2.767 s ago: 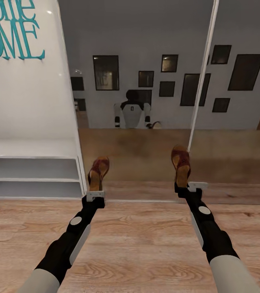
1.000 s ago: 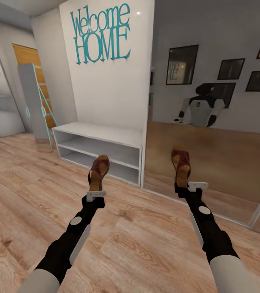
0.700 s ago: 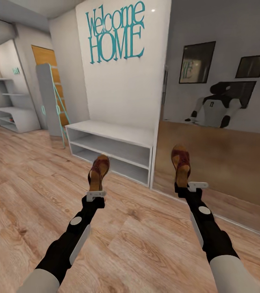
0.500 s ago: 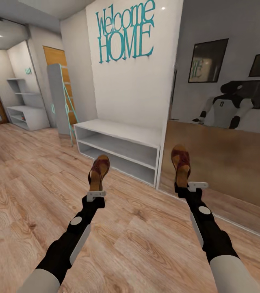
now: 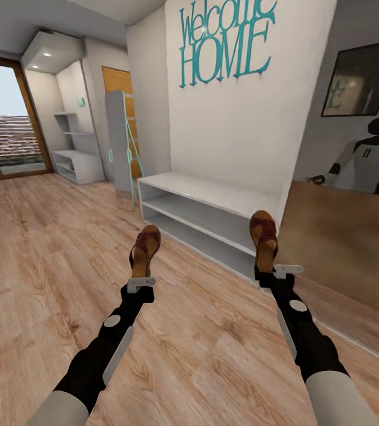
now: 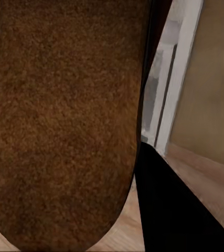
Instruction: Pick up the two gym shoes and the two sandals from the corridor floor and place them onto the hallstand (shoe rack) in the corridor, making sure they are on the rack and not on the floor. Arrange them so the two gym shoes are next to each other and the two sandals are next to each other.
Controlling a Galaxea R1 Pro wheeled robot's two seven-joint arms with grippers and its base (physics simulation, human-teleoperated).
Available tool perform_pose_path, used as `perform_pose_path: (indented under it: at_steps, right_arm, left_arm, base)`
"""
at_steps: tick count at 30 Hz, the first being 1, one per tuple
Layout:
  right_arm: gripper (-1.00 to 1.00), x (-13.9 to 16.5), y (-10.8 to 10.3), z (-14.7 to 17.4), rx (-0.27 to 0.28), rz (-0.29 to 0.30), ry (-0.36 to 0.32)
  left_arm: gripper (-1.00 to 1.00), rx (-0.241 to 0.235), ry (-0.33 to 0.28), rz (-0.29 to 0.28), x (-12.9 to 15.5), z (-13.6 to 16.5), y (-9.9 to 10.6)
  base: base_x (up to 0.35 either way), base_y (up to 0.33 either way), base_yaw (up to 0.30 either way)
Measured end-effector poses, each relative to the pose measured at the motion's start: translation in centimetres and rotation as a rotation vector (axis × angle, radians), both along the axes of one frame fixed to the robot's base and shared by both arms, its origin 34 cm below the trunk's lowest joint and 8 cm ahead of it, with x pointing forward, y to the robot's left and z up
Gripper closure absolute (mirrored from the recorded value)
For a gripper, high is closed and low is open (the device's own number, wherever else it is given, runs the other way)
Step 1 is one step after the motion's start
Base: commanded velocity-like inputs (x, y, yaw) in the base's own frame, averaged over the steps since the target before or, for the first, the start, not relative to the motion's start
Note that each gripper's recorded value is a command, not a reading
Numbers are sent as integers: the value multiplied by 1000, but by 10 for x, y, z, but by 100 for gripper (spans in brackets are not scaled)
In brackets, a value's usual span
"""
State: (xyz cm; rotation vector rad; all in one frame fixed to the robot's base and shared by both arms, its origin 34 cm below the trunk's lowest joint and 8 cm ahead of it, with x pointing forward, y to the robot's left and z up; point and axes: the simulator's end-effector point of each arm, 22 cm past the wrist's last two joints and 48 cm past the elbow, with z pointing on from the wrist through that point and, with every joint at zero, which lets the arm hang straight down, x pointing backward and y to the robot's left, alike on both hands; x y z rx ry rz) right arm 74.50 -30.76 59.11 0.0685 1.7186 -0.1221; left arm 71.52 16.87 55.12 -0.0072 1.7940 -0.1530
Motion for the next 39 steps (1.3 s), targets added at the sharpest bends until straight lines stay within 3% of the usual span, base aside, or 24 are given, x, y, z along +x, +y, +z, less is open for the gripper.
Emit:
perform_pose_path:
  at_steps: [39]
  right_arm:
    - [100,2,0,-17,0,1,26]
  left_arm:
    - [100,0,27,0,1,-17,0]
  base:
    - [286,180,290]
